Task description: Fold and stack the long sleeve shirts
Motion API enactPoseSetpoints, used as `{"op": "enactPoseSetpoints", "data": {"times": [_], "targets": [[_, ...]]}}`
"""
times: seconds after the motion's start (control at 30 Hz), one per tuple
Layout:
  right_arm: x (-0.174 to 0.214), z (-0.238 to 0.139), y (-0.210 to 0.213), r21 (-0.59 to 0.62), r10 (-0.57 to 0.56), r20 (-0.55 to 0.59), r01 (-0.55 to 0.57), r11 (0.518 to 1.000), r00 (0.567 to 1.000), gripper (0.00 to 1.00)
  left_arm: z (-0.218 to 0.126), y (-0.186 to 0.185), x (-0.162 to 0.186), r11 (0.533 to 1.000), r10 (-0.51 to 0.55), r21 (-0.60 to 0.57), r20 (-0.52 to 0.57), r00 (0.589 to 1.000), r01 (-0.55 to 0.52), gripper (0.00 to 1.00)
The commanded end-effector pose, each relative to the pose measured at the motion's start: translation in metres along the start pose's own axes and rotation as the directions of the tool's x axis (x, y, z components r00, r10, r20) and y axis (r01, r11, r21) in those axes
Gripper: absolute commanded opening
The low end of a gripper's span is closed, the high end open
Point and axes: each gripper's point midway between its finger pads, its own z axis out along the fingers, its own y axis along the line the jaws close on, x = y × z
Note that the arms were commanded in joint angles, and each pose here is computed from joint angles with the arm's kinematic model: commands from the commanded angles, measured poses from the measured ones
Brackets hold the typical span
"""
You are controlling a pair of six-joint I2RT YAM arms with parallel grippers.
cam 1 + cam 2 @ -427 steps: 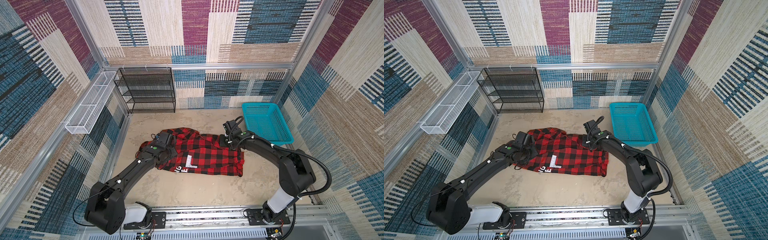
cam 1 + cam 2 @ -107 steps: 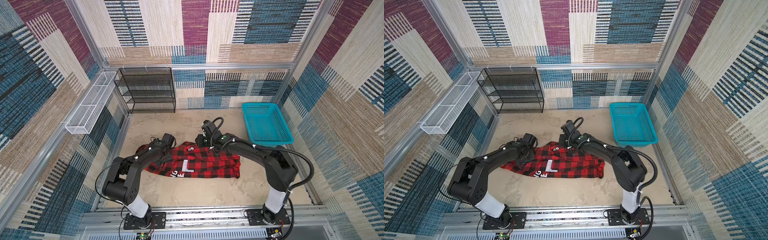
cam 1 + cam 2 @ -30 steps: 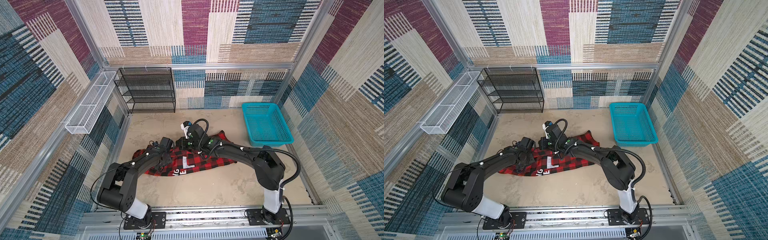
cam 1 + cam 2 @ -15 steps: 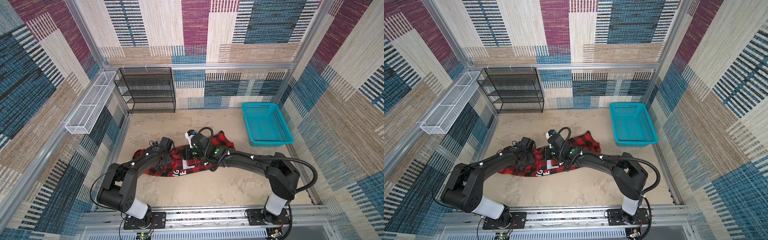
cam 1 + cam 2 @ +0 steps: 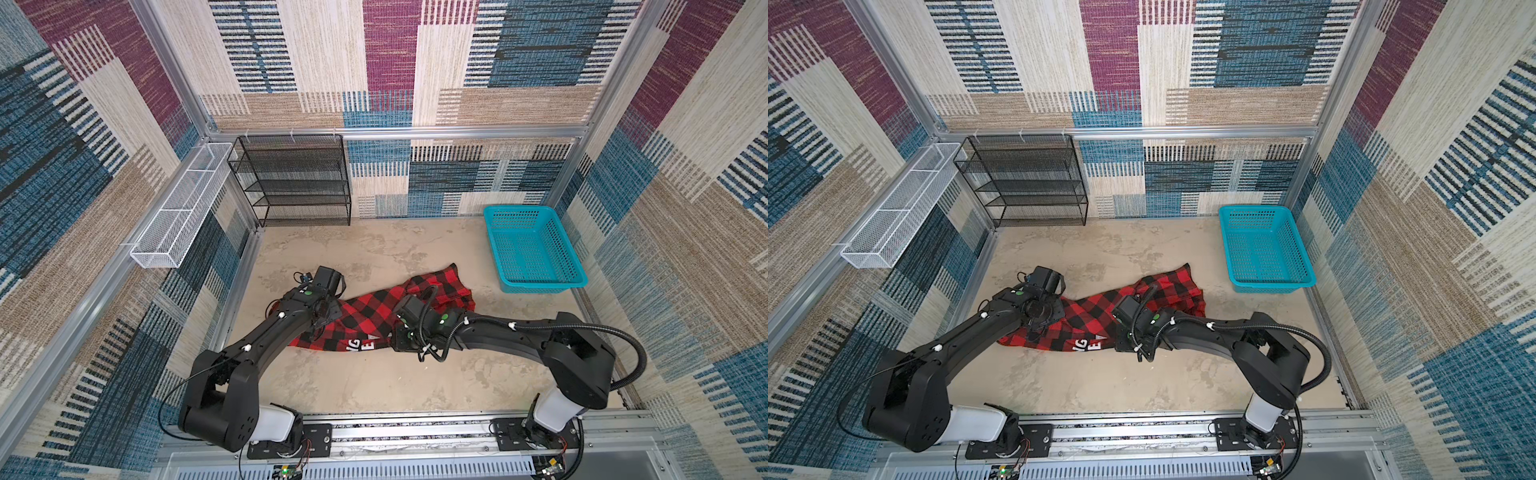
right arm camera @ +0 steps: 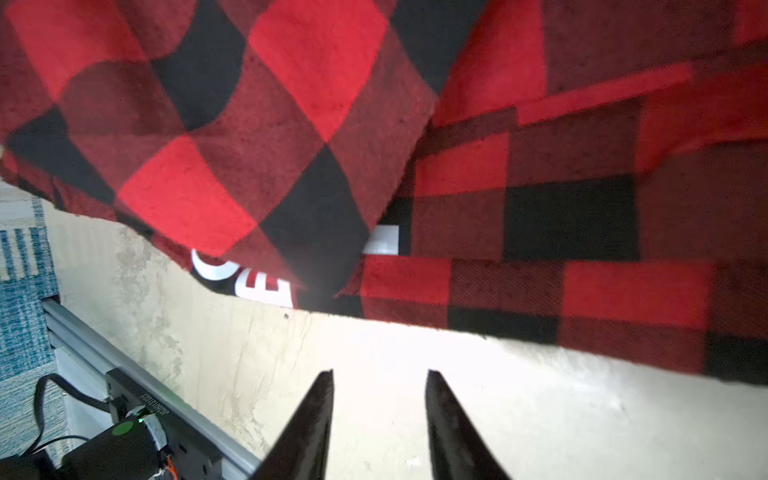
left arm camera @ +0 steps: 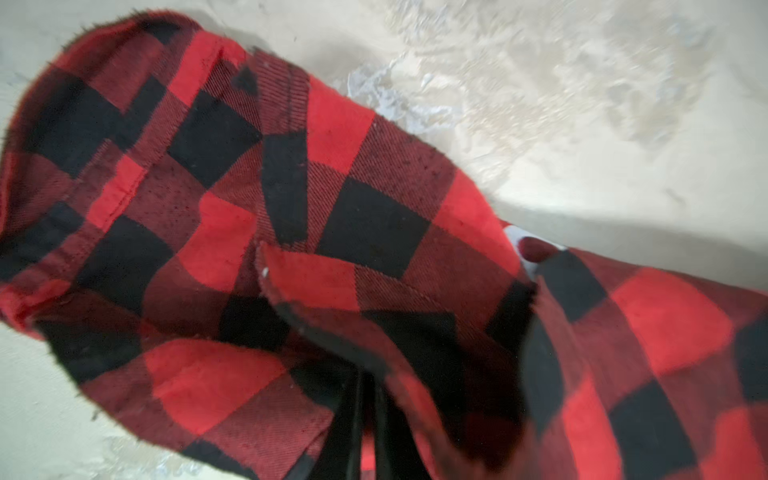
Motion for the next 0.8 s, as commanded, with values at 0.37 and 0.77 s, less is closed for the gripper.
{"op": "enactPoseSetpoints", "data": {"times": [0.37,0.77], "targets": [[-0.109,-0.054,-0.024,-0.027,0.201,0.323,-0.203,0.979,0.925,0.42,-0.029,0.008,0.018,0.997,-0.029,0.073,-0.039,0.999,0.032,0.13],[-0.165,-0.047,-0.038,-0.083,0.195,0.348,-0.177,0.981,0.917,0.40,-0.022,-0.013,0.008,0.994,-0.002,0.113,-0.056,0.998,0.008,0.13]]}}
